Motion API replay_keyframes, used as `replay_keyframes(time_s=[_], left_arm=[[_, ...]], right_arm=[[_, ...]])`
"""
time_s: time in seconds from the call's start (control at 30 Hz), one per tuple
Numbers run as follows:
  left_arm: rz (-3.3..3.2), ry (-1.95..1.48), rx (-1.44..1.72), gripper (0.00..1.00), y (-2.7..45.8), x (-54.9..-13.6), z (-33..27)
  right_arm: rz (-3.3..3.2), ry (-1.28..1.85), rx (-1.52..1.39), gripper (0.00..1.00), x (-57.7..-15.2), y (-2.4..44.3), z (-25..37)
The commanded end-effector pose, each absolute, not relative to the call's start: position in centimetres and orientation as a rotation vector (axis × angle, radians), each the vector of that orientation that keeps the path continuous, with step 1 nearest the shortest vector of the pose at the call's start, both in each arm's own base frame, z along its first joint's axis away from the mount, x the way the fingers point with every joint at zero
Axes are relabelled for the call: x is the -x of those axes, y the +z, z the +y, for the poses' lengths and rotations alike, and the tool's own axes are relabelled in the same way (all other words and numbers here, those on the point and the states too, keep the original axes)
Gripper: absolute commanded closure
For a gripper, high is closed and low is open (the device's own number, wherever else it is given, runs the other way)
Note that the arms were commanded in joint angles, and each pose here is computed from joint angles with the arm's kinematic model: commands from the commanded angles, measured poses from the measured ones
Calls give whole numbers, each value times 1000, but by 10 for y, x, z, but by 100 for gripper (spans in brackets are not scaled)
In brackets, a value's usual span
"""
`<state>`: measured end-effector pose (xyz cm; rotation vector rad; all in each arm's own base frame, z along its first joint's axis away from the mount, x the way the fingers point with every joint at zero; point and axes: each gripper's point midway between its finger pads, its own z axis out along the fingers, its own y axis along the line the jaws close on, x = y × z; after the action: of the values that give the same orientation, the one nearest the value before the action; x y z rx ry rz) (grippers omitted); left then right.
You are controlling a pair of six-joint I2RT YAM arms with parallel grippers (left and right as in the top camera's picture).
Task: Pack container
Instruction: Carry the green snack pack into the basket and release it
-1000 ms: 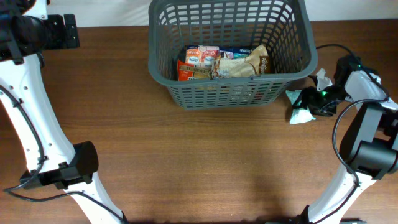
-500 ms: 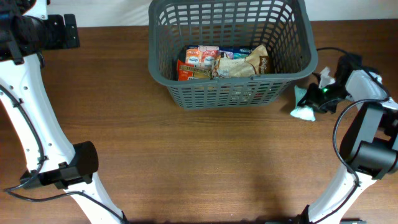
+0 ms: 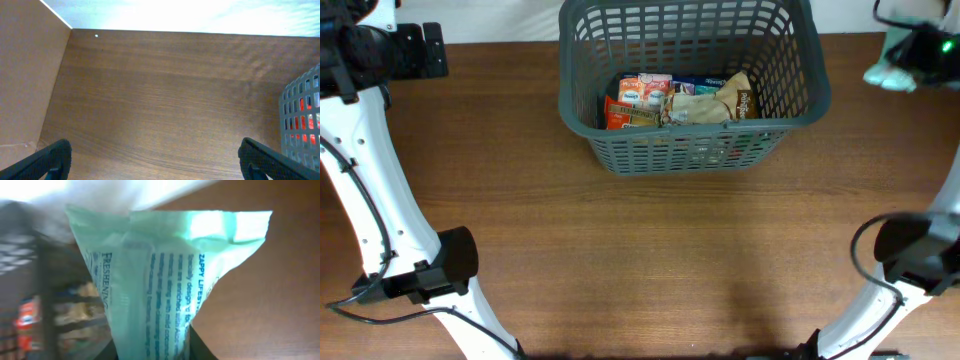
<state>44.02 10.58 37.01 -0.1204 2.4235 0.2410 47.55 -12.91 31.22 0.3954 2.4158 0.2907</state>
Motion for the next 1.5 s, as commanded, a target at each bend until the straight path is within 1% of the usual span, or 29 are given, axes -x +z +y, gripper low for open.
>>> replay_keyframes(time_s=[0.0, 0.07, 0.1, 0.17, 0.3, 0.43, 0.73, 0.9, 1.07, 1.1, 1.13, 1.17, 1.3, 1.33, 1.37, 1.4, 1.43, 1.47], left_arm=[[2420, 247, 138, 1, 372, -437, 108], [2420, 247, 138, 1, 372, -437, 108], [2420, 247, 138, 1, 372, -437, 108], [2420, 247, 138, 1, 372, -437, 108], [2420, 247, 138, 1, 372, -437, 108], [2420, 247, 138, 1, 372, -437, 108], [2420, 247, 138, 1, 372, -437, 108], [2420, 247, 138, 1, 372, -437, 108], [2420, 247, 138, 1, 372, -437, 108], [2420, 247, 138, 1, 372, -437, 108], [2420, 247, 138, 1, 372, -437, 108], [2420, 247, 138, 1, 372, -437, 108], [2420, 247, 138, 1, 372, -437, 108], [2420, 247, 138, 1, 372, -437, 108], [2420, 247, 138, 1, 372, -437, 108], [2420, 247, 138, 1, 372, -437, 108], [2420, 247, 138, 1, 372, -437, 108], [2420, 247, 138, 1, 372, -437, 108]], right_arm=[[2288, 325, -155, 78, -467, 382, -66], [2262, 349, -44, 79, -463, 398, -33], [2248, 364, 109, 80, -460, 405, 7], [2239, 377, 267, 82, -458, 404, 45], [2237, 352, 588, 86, -456, 383, 113], [2263, 340, 772, 87, -462, 348, 158], [2411, 410, 986, 87, -473, 248, 219], [2503, 456, 1072, 87, -467, 194, 247], [2546, 465, 1138, 87, -460, 164, 268], [2558, 467, 1143, 85, -461, 157, 269], [2563, 468, 1145, 81, -460, 154, 269], [2573, 469, 1147, 78, -461, 148, 270], [2612, 475, 1146, 78, -460, 134, 268], [2616, 482, 1148, 72, -459, 134, 268], [2619, 488, 1149, 57, -458, 134, 269], [2619, 487, 1149, 26, -458, 134, 269], [2616, 487, 1146, 8, -458, 136, 269], [2615, 487, 1132, 1, -459, 139, 269]])
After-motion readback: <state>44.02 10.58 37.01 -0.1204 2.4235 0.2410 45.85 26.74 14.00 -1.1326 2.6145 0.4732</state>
